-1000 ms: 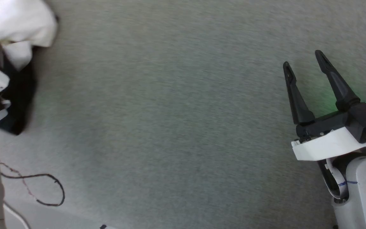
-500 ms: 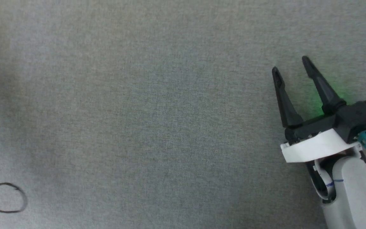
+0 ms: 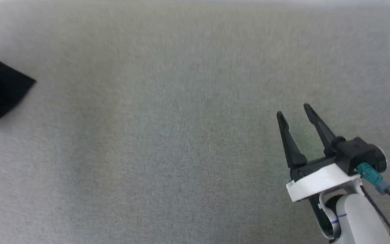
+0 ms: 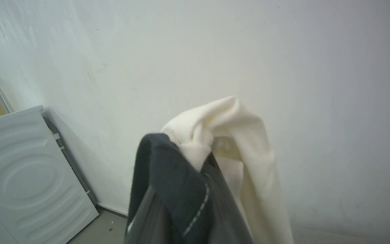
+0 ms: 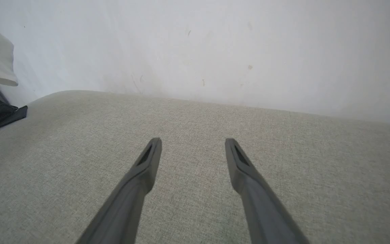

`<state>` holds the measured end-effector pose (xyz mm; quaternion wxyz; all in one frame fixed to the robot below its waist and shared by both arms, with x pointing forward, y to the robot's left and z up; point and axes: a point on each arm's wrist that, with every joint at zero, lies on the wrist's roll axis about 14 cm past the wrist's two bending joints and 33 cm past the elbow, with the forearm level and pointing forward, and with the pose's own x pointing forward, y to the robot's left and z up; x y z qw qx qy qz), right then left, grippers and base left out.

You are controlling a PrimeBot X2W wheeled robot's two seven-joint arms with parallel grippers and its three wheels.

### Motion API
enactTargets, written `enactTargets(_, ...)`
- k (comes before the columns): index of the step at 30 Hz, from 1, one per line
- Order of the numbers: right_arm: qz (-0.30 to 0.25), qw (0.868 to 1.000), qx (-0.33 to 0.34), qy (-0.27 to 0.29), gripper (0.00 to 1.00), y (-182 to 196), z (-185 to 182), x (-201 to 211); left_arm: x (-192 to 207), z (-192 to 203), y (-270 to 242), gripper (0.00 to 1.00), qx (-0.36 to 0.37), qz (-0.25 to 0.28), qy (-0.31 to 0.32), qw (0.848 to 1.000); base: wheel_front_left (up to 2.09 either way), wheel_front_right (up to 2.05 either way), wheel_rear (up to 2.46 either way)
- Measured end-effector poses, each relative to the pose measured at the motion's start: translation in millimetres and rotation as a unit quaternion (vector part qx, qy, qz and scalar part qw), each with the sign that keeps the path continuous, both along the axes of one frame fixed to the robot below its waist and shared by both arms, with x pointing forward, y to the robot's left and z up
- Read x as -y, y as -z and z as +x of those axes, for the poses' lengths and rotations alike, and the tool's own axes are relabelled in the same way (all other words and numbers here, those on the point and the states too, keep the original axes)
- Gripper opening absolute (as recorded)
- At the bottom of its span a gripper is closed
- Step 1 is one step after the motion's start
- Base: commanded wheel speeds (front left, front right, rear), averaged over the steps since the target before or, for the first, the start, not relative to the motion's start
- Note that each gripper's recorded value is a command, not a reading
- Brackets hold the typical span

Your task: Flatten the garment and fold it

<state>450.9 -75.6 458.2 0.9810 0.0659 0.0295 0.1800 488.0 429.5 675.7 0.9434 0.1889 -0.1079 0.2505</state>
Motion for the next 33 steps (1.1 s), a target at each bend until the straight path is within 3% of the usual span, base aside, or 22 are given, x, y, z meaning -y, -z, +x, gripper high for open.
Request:
enactTargets(5, 0.004, 0.999, 0.035, 0.010, 1.00, -31.5, -13.3, 5.3, 51.4, -7.6, -83.1, 0.00, 0.077, 0.035, 0.079, 0.993, 0.00, 0.00, 0.00)
enactTargets(11, 0.007, 0.997, 0.066, 0.032, 1.00, -58.2, -29.4, 21.4, 134.6, -10.7, -142.6, 0.00, 0.139, 0.031, 0.189, 0.972, 0.00, 0.00, 0.00)
enactTargets(15, 0.009, 0.995, 0.074, 0.059, 1.00, -65.5, -40.7, 40.3, 209.3, -3.7, -154.9, 0.00, 0.157, 0.003, 0.283, 0.946, 0.00, 0.00, 0.00)
enactTargets(19, 0.008, 0.993, 0.082, 0.082, 1.00, -71.8, -49.8, 57.1, 278.9, -1.6, -156.6, 0.00, 0.162, -0.035, 0.376, 0.911, 0.00, 0.00, 0.00)
enactTargets(26, 0.001, 0.988, 0.090, 0.127, 1.00, -78.4, -64.9, 88.2, 380.2, 0.0, -125.2, 0.00, 0.107, -0.085, 0.494, 0.859, 0.00, 0.00, 0.00)
enactTargets(29, 0.003, 0.986, 0.089, 0.142, 1.00, -78.8, -70.3, 98.3, 416.1, 3.0, -78.1, 0.00, 0.042, -0.124, 0.525, 0.841, 0.00, 0.00, 0.00)
enactTargets(33, 0.001, 0.984, 0.085, 0.156, 1.00, -76.8, -75.3, 107.5, 455.4, 0.7, 22.0, 0.00, -0.098, -0.184, 0.538, 0.817, 0.00, 0.00, 0.00)
